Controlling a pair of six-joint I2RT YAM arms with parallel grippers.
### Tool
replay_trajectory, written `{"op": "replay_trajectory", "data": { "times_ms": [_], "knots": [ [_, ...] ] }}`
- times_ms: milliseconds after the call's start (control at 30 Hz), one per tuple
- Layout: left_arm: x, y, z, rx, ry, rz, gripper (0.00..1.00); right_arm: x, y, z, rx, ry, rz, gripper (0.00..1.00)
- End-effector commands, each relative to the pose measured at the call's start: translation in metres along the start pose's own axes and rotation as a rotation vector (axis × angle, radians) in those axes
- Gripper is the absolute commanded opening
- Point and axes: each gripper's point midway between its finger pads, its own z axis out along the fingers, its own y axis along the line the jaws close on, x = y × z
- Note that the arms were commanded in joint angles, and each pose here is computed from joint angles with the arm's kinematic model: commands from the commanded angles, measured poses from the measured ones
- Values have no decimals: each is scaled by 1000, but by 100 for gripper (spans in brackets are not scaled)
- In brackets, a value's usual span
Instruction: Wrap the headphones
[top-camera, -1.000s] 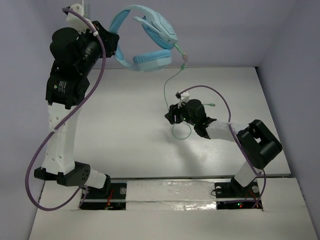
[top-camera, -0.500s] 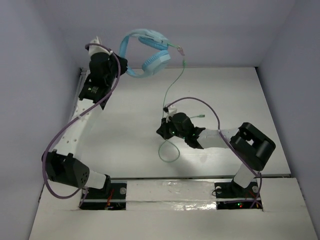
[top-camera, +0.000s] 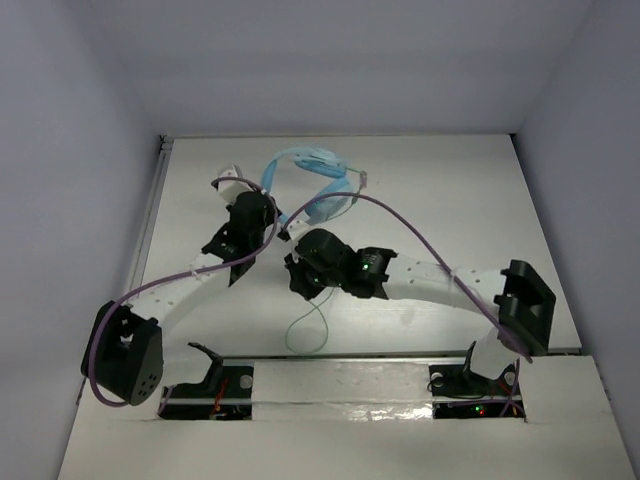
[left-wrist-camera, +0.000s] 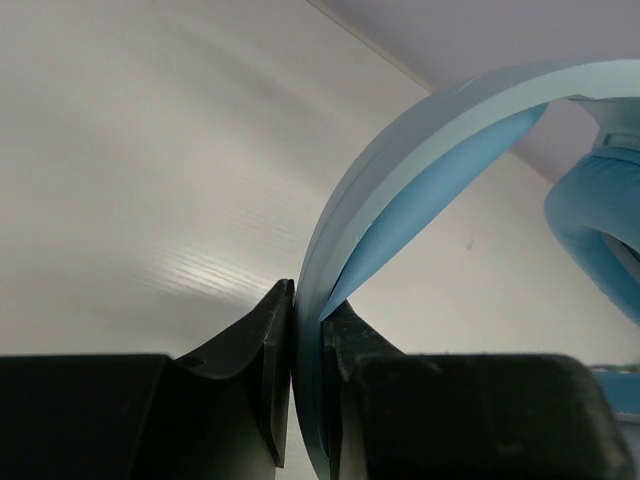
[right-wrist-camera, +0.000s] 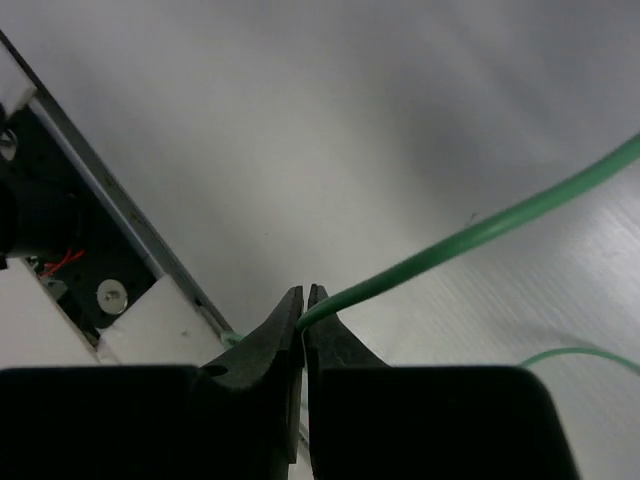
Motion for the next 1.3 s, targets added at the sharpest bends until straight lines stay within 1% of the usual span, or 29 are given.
{"op": "replay_trajectory", "data": {
  "times_ms": [0,67,100,133,200,233,300,367,433,500,533,633,667,700,733,767,833,900,967,1033,1067,1100,1167,1233,1267],
  "knots": [
    [-25,-35,-11,176,-124,-117,0,-51,0,-55,29,-71,-86,0],
    [-5,-40,-16,214,-77,-80,0,-61,1,-68,28,-78,-128,0],
    [1,-39,-18,238,-63,-30,0,-77,5,-78,29,-106,-136,0],
    [8,-42,-21,252,-50,-7,0,-78,2,-83,45,-94,-150,0],
    [18,-43,-27,281,-15,26,0,-95,-10,-89,47,-116,-147,0],
    [16,-44,-30,298,-18,42,0,-103,-13,-94,40,-128,-140,0],
    [20,-41,-35,311,-2,68,0,-113,-36,-97,94,-142,-117,0],
    [18,-42,-40,330,-1,98,0,-122,-49,-100,113,-153,-105,0],
    [24,-45,-46,358,27,135,0,-130,-66,-103,127,-161,-87,0],
    [26,-42,-49,358,34,148,0,-140,-77,-106,148,-168,-89,0],
    [25,-42,-51,365,32,146,0,-141,-91,-108,175,-165,-78,0],
    [23,-48,-55,394,37,164,0,-146,-108,-115,159,-168,-66,0],
    [25,-48,-53,391,46,181,0,-147,-103,-116,130,-169,-71,0],
    [24,-47,-51,381,46,201,0,-154,-107,-122,139,-187,-76,1],
    [24,-47,-50,376,46,212,0,-155,-106,-124,135,-183,-82,5],
    [26,-45,-47,365,50,223,0,-157,-108,-126,131,-187,-83,14],
    [26,-42,-44,340,50,249,0,-162,-116,-132,160,-202,-80,15],
    [23,-40,-41,313,46,265,0,-158,-122,-135,197,-193,-71,12],
    [21,-37,-39,291,36,279,0,-148,-127,-139,223,-185,-62,0],
    [22,-41,-39,313,39,301,0,-147,-138,-144,289,-211,-54,0],
    [26,-41,-37,317,54,314,0,-148,-149,-148,357,-220,-45,0],
    [31,-48,-39,341,77,323,0,-152,-152,-150,376,-227,-43,0],
    [43,-46,-33,336,118,349,0,-167,-154,-151,395,-266,-44,0],
    [56,-56,-38,397,164,355,0,-179,-162,-151,427,-298,-47,0],
    [59,-63,-43,444,184,354,0,-184,-175,-150,502,-301,-39,0]
  ]
}}
